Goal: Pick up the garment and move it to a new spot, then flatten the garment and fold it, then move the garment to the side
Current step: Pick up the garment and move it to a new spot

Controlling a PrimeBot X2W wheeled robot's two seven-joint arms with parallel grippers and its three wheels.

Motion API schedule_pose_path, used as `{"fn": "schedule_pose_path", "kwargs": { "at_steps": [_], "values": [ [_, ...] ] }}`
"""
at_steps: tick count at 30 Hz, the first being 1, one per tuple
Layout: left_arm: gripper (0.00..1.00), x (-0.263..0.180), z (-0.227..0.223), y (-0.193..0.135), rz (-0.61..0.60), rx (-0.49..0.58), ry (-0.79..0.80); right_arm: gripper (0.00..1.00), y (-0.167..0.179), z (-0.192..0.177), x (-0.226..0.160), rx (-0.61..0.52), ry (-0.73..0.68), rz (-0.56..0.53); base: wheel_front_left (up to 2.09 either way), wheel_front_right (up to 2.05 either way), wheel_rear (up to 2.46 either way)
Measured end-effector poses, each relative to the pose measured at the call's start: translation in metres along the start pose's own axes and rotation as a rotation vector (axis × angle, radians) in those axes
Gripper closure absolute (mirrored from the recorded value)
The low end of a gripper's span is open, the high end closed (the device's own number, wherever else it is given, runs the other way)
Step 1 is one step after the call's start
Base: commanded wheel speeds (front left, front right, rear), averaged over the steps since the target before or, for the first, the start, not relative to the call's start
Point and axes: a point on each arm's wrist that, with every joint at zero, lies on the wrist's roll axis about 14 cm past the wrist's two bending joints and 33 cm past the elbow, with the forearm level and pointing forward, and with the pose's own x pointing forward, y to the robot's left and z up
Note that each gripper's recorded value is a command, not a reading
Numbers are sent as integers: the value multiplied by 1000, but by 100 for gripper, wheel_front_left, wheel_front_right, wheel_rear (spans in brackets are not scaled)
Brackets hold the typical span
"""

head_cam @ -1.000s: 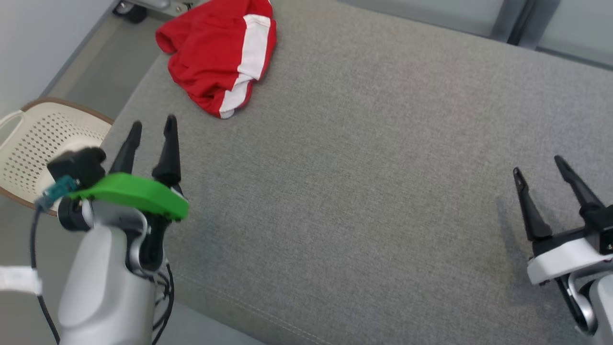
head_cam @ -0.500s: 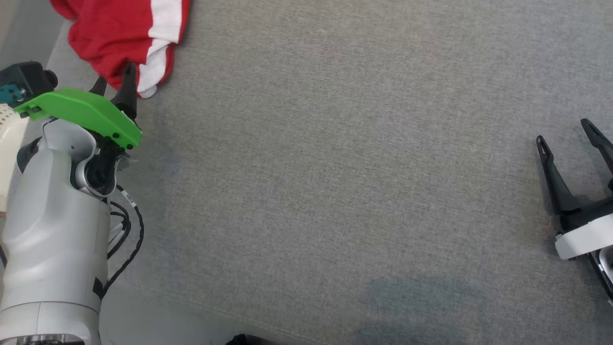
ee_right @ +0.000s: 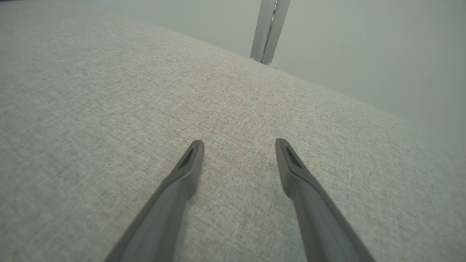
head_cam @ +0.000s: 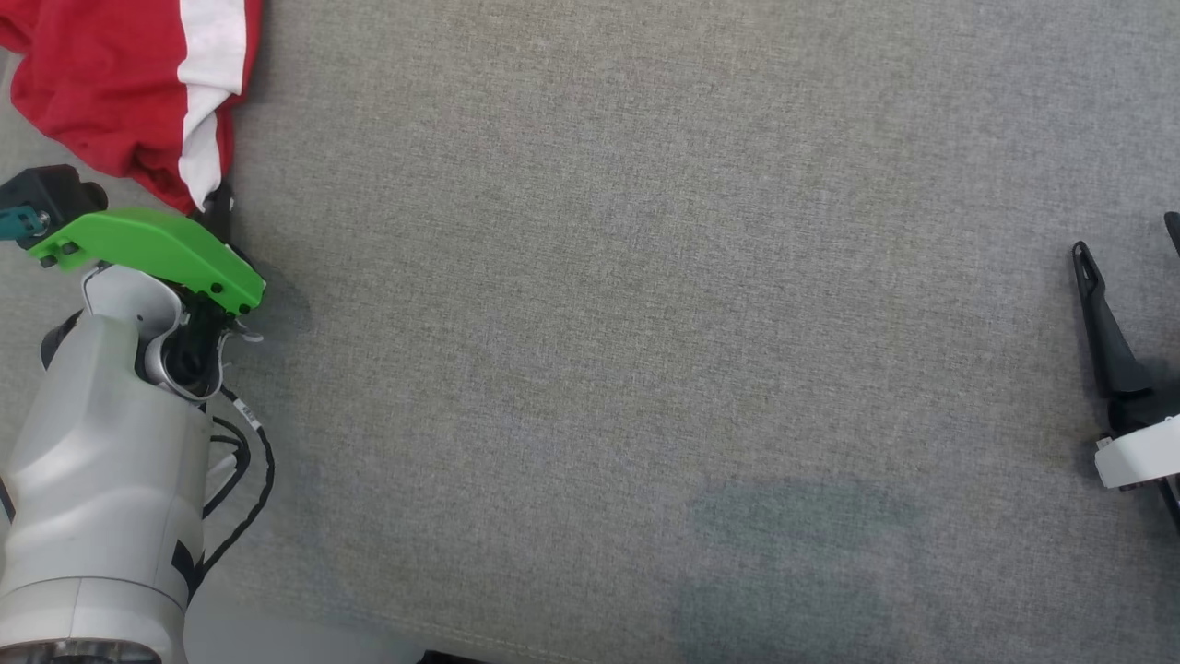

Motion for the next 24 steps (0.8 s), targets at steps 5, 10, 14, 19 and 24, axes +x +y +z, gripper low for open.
{"fn": "schedule_pose_path", "kwargs": {
  "at_steps": [5,10,14,19,24],
  "values": [
    [100,-8,-3,-4,-24,-10,11,0,6,7,-1,22,-13,-7,0,0,0],
    [100,-21,0,-14,-77,25,-5,0,14,16,-2,40,-31,-5,0,0,0],
    [100,-35,14,-32,-157,54,-61,0,21,29,-3,57,-55,-10,0,0,0],
    [100,-62,33,-67,-296,71,-143,0,30,42,-13,85,-73,-24,0,0,0],
    [100,-99,51,-109,-461,139,-200,0,36,58,-27,108,-99,-47,0,0,0]
  ]
}}
